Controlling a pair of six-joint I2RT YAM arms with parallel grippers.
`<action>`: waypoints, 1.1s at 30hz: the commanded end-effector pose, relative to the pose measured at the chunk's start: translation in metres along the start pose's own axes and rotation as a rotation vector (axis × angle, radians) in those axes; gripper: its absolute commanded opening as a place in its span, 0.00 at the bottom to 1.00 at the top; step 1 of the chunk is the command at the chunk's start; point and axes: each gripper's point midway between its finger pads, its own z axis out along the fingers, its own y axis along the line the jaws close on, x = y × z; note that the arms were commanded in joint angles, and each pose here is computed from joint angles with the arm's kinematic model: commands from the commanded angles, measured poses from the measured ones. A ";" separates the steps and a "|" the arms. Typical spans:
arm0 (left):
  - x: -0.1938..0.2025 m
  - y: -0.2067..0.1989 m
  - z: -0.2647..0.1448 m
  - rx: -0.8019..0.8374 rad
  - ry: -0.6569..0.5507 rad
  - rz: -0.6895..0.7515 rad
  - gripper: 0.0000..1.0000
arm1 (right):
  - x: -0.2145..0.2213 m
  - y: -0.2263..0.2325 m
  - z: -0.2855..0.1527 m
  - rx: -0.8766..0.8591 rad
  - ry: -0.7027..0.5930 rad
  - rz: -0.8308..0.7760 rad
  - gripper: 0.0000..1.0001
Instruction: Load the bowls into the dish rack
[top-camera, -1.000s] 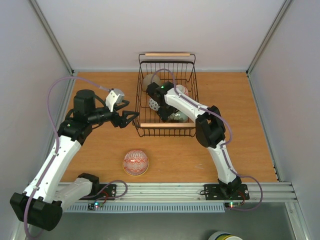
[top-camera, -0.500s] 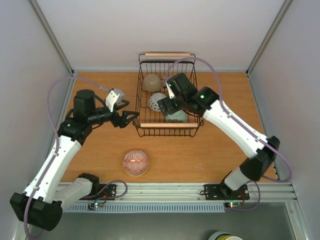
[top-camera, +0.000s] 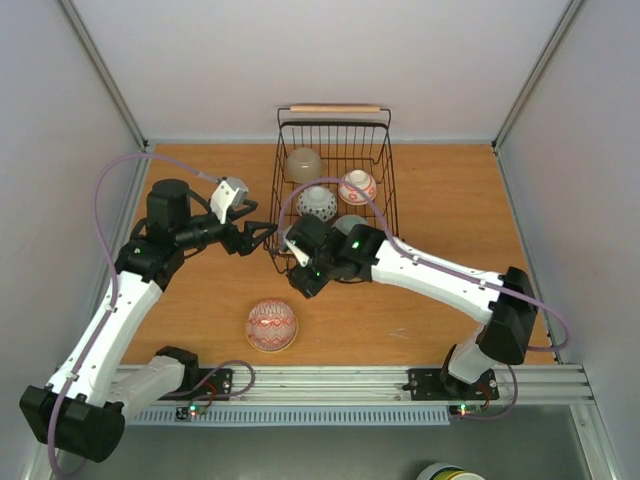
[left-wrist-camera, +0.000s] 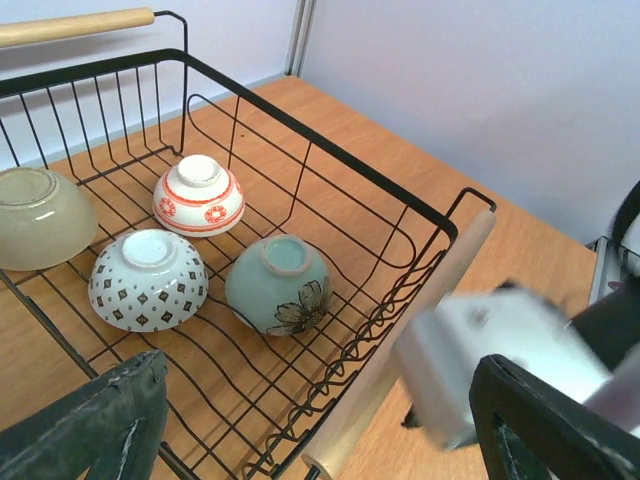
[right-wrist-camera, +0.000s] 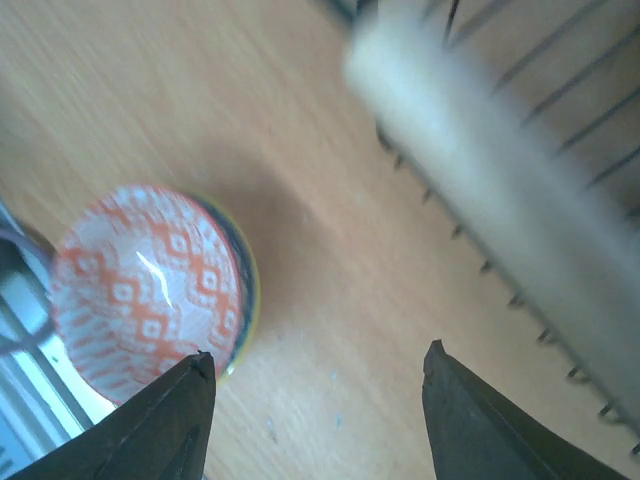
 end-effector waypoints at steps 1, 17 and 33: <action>-0.010 0.001 -0.003 -0.021 -0.041 0.043 0.83 | 0.047 0.008 0.038 -0.001 0.149 0.034 0.56; -0.021 0.074 -0.026 -0.475 -0.079 -0.012 0.82 | 0.063 0.033 0.075 0.032 0.211 0.010 0.52; -0.024 0.091 -0.039 -0.587 -0.101 -0.030 0.83 | 0.064 0.055 0.091 0.016 0.239 -0.037 0.41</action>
